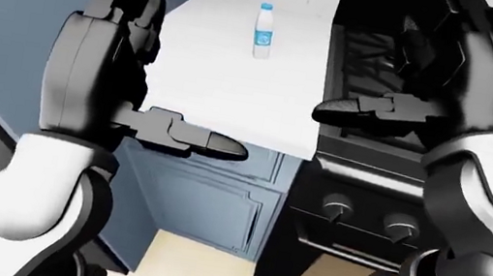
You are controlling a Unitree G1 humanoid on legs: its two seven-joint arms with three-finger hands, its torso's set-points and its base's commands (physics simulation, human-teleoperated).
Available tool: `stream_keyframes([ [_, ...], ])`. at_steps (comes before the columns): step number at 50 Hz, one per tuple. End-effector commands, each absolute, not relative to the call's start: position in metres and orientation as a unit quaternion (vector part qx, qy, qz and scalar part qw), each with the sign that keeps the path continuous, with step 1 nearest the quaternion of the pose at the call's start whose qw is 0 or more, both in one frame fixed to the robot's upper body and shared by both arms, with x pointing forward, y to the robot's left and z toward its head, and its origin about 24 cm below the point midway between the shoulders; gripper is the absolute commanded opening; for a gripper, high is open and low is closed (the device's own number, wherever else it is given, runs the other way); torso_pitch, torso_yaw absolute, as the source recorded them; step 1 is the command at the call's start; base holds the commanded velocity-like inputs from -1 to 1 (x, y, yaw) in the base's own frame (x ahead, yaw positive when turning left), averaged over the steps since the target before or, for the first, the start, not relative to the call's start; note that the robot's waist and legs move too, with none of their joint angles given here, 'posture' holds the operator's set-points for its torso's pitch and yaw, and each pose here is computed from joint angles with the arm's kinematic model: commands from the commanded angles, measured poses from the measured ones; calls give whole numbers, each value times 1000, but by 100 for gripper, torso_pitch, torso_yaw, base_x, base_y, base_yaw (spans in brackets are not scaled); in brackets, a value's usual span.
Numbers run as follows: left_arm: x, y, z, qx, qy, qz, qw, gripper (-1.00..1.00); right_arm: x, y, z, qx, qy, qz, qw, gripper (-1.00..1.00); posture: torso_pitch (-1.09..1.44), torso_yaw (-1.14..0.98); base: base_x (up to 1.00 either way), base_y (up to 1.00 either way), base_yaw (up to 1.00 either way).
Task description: Move the drinks to the dining counter.
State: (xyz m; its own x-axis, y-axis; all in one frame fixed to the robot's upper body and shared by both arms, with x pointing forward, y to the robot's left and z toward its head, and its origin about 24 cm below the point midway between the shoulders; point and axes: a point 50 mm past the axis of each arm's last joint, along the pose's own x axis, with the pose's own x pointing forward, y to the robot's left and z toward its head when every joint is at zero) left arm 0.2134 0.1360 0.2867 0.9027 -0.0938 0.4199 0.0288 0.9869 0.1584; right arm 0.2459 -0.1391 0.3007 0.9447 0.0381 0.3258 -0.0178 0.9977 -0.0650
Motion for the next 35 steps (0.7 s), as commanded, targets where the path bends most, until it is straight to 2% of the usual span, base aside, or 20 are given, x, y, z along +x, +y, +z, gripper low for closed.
stream_keyframes([
  [1,209,135,296,71,-250,-32,965,100,240,-142,313,-26,-204,4,979,100,0,0,2,0,0],
  [16,209,135,297,72,-250,-33,965,100,238,-142,313,-27,-203,3,979,100,0,0,1,0,0],
  [35,210,133,293,71,-247,-34,966,100,239,-146,310,-20,-207,-4,978,100,0,0,8,18,0],
])
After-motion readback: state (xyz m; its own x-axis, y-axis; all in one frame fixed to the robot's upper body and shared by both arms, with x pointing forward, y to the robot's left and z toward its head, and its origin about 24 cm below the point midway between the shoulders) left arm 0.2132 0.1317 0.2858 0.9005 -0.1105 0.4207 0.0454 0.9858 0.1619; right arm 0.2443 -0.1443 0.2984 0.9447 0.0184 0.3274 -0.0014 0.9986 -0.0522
